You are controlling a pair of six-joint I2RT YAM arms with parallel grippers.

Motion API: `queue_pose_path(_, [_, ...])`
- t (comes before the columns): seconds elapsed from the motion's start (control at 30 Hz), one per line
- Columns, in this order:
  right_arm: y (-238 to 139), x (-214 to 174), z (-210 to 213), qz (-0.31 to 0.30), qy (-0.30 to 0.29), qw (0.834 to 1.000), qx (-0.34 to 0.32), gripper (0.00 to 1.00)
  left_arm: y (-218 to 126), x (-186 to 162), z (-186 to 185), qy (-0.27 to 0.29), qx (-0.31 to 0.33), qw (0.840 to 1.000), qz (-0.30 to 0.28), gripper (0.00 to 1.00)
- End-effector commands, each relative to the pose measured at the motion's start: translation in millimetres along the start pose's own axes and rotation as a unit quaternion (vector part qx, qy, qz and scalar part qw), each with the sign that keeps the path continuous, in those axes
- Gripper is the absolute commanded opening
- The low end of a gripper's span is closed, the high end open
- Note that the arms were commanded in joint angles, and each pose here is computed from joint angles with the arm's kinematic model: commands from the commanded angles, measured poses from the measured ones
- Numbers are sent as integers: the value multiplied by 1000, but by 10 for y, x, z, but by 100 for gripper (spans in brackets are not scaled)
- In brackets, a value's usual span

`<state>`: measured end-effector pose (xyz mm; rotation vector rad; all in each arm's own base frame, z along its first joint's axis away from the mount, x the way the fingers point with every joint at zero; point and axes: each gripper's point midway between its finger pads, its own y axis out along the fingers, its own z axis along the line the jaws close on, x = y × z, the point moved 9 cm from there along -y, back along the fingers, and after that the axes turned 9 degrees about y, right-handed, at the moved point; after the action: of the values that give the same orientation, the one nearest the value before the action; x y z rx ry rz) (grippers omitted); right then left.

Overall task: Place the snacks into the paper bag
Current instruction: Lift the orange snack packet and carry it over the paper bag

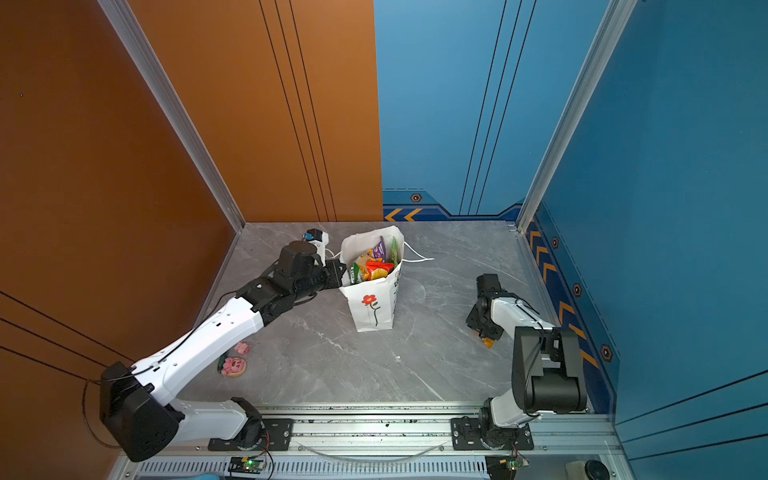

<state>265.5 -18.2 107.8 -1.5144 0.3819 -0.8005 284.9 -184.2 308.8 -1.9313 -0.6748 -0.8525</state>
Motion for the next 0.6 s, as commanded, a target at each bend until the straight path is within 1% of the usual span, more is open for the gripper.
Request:
queue_pose_path(0.0, [14,-81,-4,21,-1,1000,4,32,-133,161,-35,-1,-21,999,-43,0])
queue_pose_path(0.2, [-130,-51,32,8,1,1000,30,28,-135,161,-44,-2,-24,999,-43,0])
queue_pose_path(0.3, [-282,-17,59,-5,3,999,54,27,-147,165,-48,-2,-25,999,-44,0])
queue_pose_path(0.47, [-796,96,147,-52,-4,993,108,26,-149,167,-63,-2,-27,999,-45,0])
queue_pose_path(0.57, [-1193,159,236,-96,-12,984,150,26,-150,167,-90,0,-31,999,-45,0])
